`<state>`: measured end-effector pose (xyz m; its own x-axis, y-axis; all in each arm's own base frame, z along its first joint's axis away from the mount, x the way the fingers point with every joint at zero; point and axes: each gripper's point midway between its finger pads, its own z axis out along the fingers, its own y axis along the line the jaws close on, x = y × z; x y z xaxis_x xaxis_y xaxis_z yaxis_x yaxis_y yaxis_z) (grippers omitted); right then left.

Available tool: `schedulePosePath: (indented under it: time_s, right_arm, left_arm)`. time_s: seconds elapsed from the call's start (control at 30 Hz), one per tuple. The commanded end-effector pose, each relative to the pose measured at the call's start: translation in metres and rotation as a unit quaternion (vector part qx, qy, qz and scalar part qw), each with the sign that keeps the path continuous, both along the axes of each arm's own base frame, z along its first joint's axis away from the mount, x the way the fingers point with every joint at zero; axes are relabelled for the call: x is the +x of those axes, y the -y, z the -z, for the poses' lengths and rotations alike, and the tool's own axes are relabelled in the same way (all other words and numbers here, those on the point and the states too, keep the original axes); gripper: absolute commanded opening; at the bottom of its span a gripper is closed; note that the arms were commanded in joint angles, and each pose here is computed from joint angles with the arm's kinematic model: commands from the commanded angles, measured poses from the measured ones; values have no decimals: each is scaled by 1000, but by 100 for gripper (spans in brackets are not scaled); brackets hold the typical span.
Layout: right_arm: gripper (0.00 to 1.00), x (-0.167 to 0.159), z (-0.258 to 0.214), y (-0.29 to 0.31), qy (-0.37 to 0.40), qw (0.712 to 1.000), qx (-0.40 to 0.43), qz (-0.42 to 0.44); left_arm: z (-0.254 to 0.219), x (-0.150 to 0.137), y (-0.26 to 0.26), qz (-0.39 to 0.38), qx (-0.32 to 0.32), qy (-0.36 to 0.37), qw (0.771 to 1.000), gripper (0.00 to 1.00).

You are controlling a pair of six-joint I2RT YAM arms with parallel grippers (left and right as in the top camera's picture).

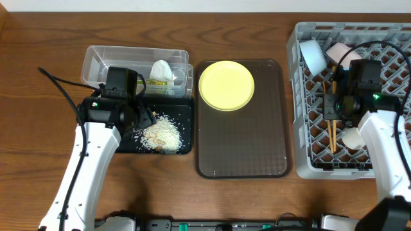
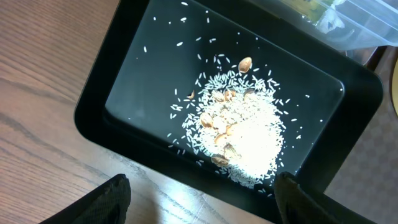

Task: Sort waste into correct bins and load items into the dishwasher rack
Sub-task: 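Insert the second chopstick upright into the rack and release, then reach the right gripper to the yellow plate and grasp its edge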

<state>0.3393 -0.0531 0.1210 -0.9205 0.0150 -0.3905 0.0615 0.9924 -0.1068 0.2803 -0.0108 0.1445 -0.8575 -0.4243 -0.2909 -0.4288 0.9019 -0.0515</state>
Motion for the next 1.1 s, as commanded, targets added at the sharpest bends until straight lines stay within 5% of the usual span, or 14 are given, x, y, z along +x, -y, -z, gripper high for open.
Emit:
schedulePosePath:
  time_s: [0.0, 0.13, 0.43, 0.53, 1.07]
  right_arm:
    - [19, 3, 3, 1, -3, 1000, 2, -10]
    - [31, 10, -5, -1, 21, 1000, 7, -1]
    - [34, 34, -44, -100, 106, 973, 186, -91]
    - [35, 39, -41, -129, 108, 970, 187, -112]
    - [38, 59, 88, -206, 20, 986, 164, 21]
  left_arm:
    - [3, -2, -2, -9, 1, -5, 1000, 77]
    - [3, -2, -2, -9, 1, -5, 1000, 77]
    - [2, -2, -2, -9, 1, -4, 1000, 77]
    - [3, -2, -2, -9, 1, -5, 1000, 77]
    - [3, -3, -2, -9, 2, -7, 1000, 77]
